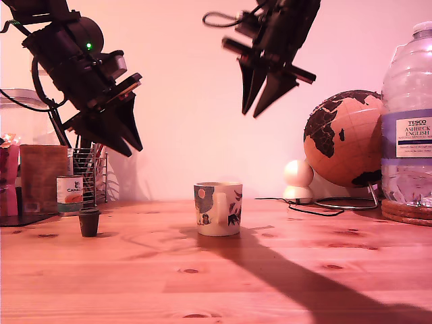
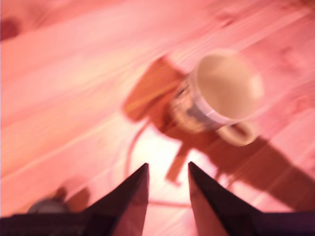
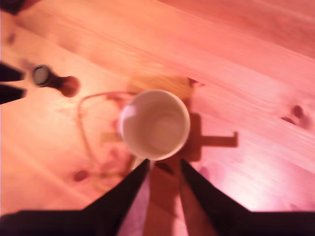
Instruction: Lift the coffee cup and remove the coffee capsule that is hidden under it
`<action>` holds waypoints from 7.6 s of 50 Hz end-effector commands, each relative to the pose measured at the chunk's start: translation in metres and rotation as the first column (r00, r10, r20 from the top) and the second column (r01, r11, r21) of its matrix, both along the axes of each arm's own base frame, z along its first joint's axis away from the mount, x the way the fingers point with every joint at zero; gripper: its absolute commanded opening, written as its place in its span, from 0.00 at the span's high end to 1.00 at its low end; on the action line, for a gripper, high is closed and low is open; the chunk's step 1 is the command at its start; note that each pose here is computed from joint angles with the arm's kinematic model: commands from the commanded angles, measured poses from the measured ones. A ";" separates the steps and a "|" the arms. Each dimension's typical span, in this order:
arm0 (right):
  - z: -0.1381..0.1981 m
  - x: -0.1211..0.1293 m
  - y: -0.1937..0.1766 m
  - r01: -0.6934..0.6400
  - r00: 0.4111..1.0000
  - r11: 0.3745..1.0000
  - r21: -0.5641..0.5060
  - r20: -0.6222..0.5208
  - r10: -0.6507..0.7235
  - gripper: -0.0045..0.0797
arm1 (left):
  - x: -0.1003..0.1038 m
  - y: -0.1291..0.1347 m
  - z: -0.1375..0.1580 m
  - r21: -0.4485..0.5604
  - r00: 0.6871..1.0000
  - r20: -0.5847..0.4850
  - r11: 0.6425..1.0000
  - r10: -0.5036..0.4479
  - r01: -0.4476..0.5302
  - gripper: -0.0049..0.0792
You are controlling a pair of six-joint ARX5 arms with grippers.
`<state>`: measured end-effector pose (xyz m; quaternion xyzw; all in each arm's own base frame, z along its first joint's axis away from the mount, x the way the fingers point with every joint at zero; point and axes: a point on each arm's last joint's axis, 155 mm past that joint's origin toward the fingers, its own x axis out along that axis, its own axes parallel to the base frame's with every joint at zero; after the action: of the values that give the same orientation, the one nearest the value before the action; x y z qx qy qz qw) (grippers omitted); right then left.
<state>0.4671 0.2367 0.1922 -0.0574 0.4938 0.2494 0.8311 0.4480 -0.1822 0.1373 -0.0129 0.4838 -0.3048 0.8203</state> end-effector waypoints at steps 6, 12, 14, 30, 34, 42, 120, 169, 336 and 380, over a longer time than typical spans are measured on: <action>-0.040 0.007 0.003 0.021 0.997 0.999 -0.031 -0.068 -0.023 0.66 | -0.001 -0.002 0.001 0.002 1.000 0.008 1.000 -0.011 0.011 0.69; -0.061 0.010 0.002 0.031 0.994 0.998 -0.057 -0.099 -0.036 0.60 | -0.003 -0.005 0.001 0.003 1.000 0.005 1.000 -0.018 0.018 0.69; -0.067 0.010 0.004 0.029 0.994 0.997 -0.066 -0.105 -0.036 0.58 | -0.003 -0.006 0.001 0.003 1.000 0.007 1.000 -0.020 0.020 0.69; -0.085 0.017 0.021 0.026 0.995 0.998 -0.057 -0.097 -0.032 0.54 | -0.004 -0.008 0.001 0.002 1.000 0.007 1.000 -0.025 0.025 0.69; -0.084 0.021 0.024 0.025 0.996 0.999 -0.048 -0.082 -0.029 0.54 | -0.004 -0.009 0.001 0.002 1.000 0.007 1.000 -0.027 0.027 0.69; -0.085 0.023 0.025 0.027 0.997 0.999 -0.044 -0.075 -0.030 0.54 | -0.005 -0.012 0.001 0.002 0.999 0.006 0.999 -0.033 0.033 0.69; -0.149 0.015 0.030 0.027 0.972 0.999 -0.025 -0.231 -0.032 0.96 | -0.007 -0.017 0.002 -0.007 0.999 0.008 0.999 -0.046 0.046 0.68; -0.108 0.036 0.024 0.138 0.933 0.909 0.394 -0.359 0.014 0.96 | -0.013 -0.055 0.005 -0.242 0.989 -0.036 0.962 -0.142 0.130 0.68; 0.039 0.059 0.084 -0.010 0.934 0.472 0.882 -0.160 0.318 0.96 | 0.019 -0.129 0.114 -0.735 0.981 0.079 0.654 -0.180 0.179 0.61; 0.038 0.049 0.097 -0.060 0.928 0.473 0.879 -0.125 0.351 0.96 | 0.024 -0.136 0.133 -0.778 0.988 0.063 0.612 -0.144 0.139 0.88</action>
<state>0.5335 0.3077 0.2427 0.3414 0.3794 0.5590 0.6535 0.4742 -0.3099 0.2528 -0.3538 0.3433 -0.5230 0.6953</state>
